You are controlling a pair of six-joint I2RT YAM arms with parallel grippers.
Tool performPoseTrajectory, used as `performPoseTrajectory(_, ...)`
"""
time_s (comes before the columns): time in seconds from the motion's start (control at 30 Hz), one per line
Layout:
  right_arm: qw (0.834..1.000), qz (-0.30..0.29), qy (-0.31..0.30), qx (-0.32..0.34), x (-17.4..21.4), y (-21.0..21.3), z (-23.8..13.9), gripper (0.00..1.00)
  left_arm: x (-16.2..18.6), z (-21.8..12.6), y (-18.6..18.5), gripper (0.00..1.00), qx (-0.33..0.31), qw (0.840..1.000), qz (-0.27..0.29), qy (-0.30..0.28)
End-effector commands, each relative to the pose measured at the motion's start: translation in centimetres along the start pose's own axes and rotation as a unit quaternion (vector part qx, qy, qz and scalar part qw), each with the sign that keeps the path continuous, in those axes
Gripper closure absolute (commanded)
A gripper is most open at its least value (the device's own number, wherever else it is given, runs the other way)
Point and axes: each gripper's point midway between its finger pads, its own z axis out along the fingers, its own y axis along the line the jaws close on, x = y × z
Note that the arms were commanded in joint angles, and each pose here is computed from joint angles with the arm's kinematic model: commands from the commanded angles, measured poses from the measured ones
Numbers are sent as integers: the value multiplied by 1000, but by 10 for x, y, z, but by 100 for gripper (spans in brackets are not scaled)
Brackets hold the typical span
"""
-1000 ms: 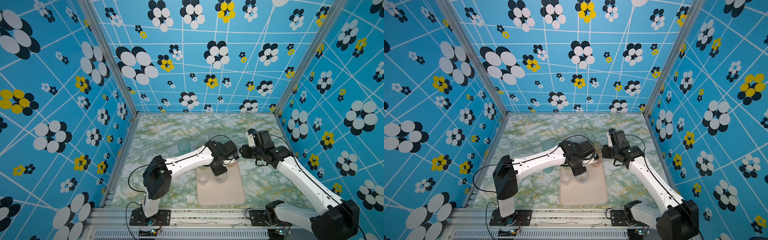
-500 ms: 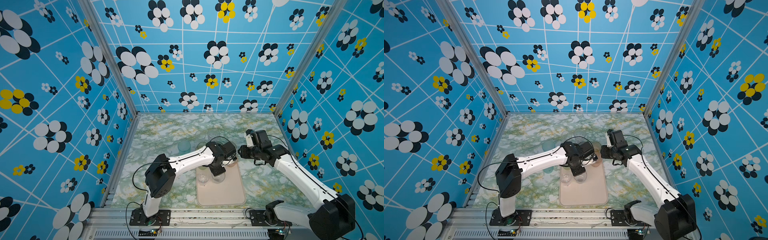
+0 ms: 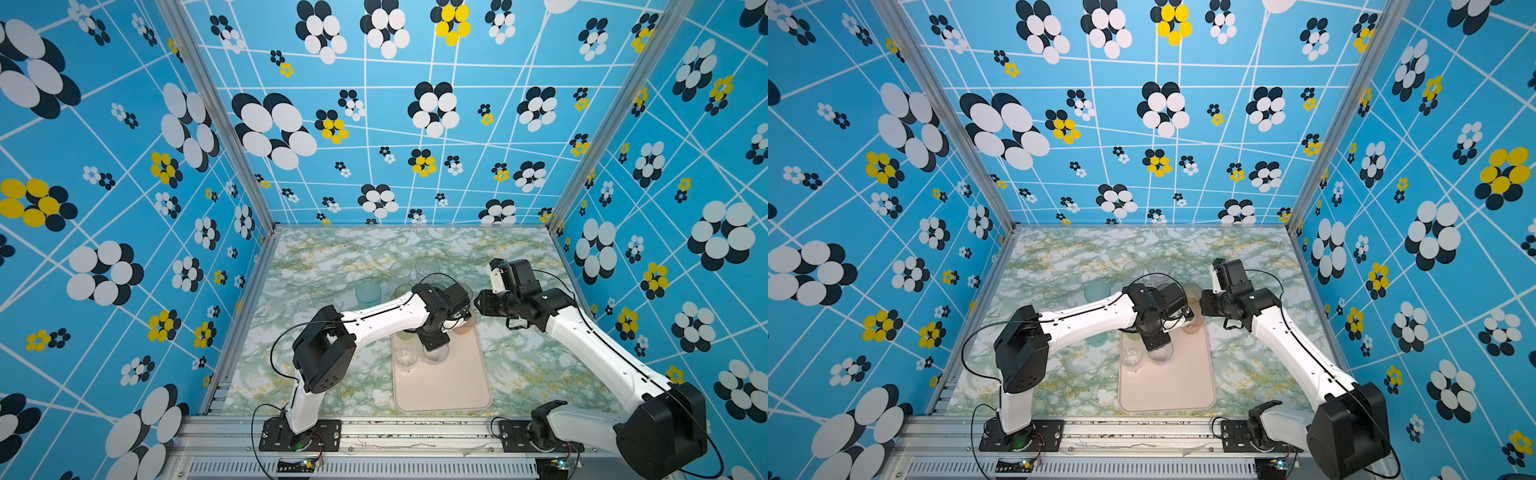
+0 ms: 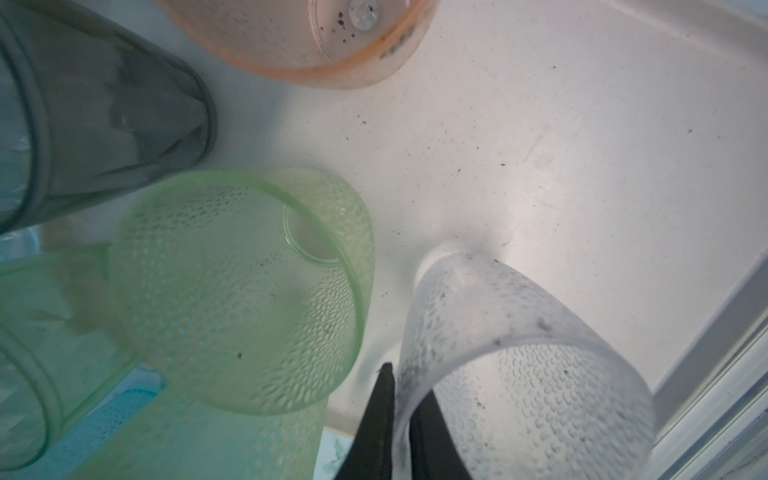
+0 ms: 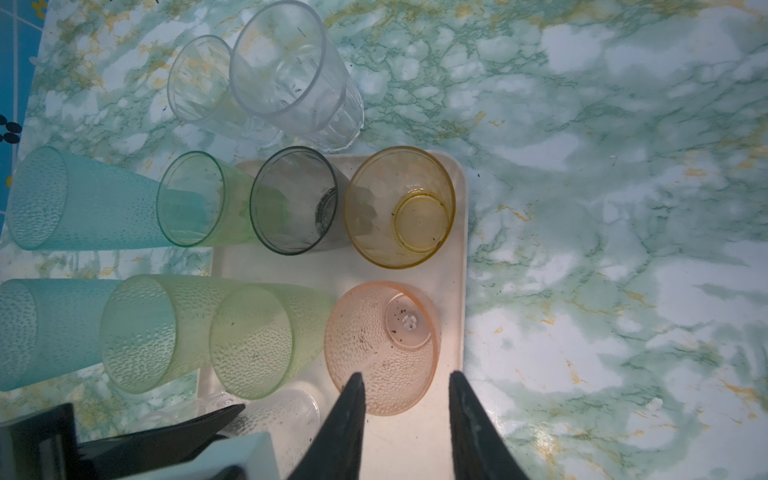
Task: Place the glasses into the tray
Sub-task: 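Lower the frosted glass onto the tray's near end beside the clear faceted glass, then open the left gripper around the frosted glass standing on the tray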
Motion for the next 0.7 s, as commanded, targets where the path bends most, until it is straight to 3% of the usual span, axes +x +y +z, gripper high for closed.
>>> performPoseTrajectory(0.0, 1000, 0, 6, -6, 3, -1, 5, 64, 8, 10, 4, 88, -6, 1000, 1, 17)
performPoseTrajectory(0.67, 1000, 2, 8, -6, 5, -1, 5, 64, 12, 11, 5, 82, -4, 1000, -1, 23)
